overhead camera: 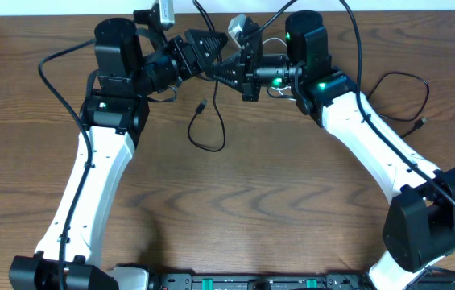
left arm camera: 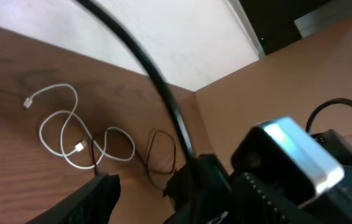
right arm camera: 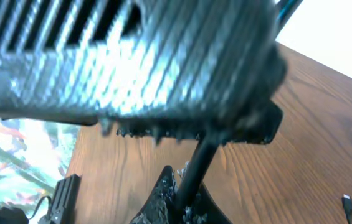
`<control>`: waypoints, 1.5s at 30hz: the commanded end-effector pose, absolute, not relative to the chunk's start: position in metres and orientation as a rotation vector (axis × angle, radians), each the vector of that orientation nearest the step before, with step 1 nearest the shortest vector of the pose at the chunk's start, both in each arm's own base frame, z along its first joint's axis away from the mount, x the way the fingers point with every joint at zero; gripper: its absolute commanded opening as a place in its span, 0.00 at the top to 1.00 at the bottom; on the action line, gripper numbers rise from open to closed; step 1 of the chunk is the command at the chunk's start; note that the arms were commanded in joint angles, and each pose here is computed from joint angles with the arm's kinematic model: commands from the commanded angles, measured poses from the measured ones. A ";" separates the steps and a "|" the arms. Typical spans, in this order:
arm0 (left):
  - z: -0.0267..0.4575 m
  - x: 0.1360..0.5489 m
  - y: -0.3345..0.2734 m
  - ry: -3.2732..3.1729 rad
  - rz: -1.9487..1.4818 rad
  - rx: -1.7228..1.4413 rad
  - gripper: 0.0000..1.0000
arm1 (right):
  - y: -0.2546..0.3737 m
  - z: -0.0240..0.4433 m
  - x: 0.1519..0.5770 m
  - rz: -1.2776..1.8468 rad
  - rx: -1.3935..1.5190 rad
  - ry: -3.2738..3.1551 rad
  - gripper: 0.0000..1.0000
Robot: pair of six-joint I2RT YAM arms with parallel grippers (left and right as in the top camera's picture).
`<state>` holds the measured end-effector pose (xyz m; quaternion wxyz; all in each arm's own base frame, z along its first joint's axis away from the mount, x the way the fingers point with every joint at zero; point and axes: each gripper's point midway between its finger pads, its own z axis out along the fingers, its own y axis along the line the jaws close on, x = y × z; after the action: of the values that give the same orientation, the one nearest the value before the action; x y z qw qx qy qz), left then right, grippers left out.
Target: Untangle cables
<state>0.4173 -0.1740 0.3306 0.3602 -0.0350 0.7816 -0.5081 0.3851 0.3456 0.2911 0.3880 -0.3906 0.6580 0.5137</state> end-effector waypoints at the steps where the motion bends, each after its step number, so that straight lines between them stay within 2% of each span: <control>1: 0.341 0.415 -0.175 2.000 -1.328 -0.076 0.44 | 0.344 0.303 0.380 1.317 -0.992 1.655 0.99; 3: 0.341 0.415 -0.175 1.999 -1.329 -0.076 0.47 | 0.344 0.303 0.380 1.317 -0.992 1.655 0.99; 9: 0.341 0.415 -0.175 2.007 -1.356 -0.121 0.48 | 0.344 0.302 0.380 1.318 -0.991 1.659 0.99; 14: 0.341 0.415 -0.175 2.007 -1.356 -0.121 0.59 | 0.344 0.302 0.380 1.319 -0.991 1.659 0.99; 18: 0.341 0.415 -0.175 2.008 -1.356 -0.121 0.62 | 0.344 0.302 0.380 1.318 -0.991 1.658 0.99; 21: 0.341 0.415 -0.175 2.008 -1.356 -0.121 0.67 | 0.344 0.302 0.380 1.318 -0.991 1.658 0.99; 25: 0.341 0.414 -0.176 2.009 -1.361 -0.117 0.80 | 0.344 0.302 0.380 1.318 -0.991 1.659 0.99; 41: 0.343 0.407 -0.181 2.016 -1.410 -0.073 0.81 | 0.344 0.302 0.380 1.318 -0.990 1.659 0.99; 45: 0.343 0.407 -0.181 2.016 -1.409 -0.074 0.92 | 0.344 0.302 0.380 1.317 -0.990 1.659 0.99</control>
<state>0.4097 -0.1799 0.3318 0.3275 -0.0425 0.7783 -0.5340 0.3848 0.3456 0.2910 0.3846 -0.3874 0.6600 0.5162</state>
